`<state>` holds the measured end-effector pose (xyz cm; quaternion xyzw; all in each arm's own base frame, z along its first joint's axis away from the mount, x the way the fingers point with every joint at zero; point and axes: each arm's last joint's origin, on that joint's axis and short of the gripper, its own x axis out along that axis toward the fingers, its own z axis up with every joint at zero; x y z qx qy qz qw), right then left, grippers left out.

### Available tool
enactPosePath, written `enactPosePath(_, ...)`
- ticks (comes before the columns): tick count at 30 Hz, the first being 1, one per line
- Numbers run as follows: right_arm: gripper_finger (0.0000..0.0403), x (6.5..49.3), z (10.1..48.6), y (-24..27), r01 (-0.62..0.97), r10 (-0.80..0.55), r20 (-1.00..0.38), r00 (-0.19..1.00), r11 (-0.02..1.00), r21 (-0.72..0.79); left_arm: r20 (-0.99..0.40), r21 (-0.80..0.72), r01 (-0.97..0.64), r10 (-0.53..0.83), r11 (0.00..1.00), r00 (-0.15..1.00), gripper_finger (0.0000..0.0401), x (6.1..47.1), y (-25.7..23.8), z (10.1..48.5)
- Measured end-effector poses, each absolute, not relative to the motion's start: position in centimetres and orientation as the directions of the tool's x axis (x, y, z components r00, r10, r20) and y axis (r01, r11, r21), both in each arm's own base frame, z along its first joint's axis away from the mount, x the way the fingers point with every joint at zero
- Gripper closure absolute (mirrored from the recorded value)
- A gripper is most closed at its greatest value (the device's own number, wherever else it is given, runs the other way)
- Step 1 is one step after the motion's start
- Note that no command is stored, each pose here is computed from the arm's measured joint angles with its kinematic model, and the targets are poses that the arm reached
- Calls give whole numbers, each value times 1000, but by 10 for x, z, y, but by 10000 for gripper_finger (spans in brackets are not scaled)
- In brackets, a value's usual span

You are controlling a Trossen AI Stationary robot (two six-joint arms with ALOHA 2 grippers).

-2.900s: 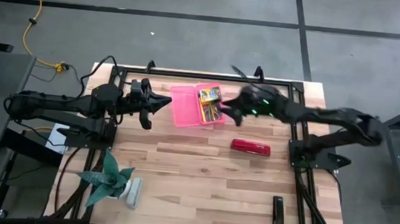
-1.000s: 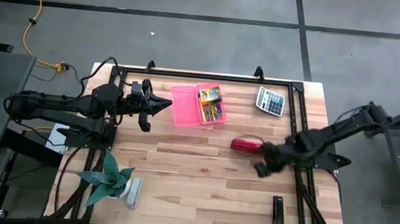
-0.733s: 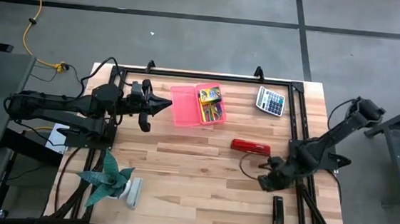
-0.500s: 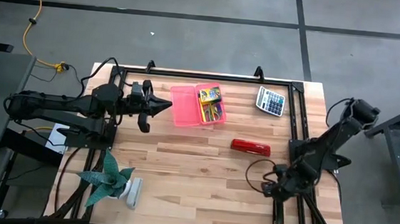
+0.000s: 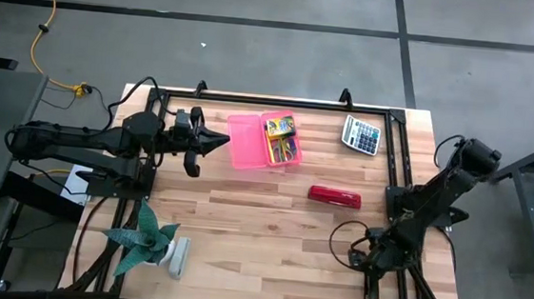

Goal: Pack school essentials
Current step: Put the black stapler into the pink supply box

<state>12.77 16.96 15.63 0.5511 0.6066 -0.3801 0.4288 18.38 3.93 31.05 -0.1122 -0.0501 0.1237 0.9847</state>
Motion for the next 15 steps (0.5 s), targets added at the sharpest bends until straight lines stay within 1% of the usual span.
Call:
enactPosePath(5, 126, 132, 142, 174, 994, 324, -945, -41, 110, -6, 71, -234, -232, 255, 944, 964, 401, 184, 39, 310)
enactPosePath(8, 134, 134, 136, 176, 993, 322, -945, -60, 113, -24, 72, -234, -232, 255, 944, 964, 401, 184, 39, 311)
enactPosePath(12, 165, 135, 134, 178, 994, 329, -942, -69, 105, -36, 73, -234, -232, 255, 944, 964, 401, 184, 39, 311)
enactPosePath(15, 207, 135, 136, 176, 995, 337, -939, -64, 98, -33, 75, -234, -231, 255, 944, 964, 401, 184, 39, 311)
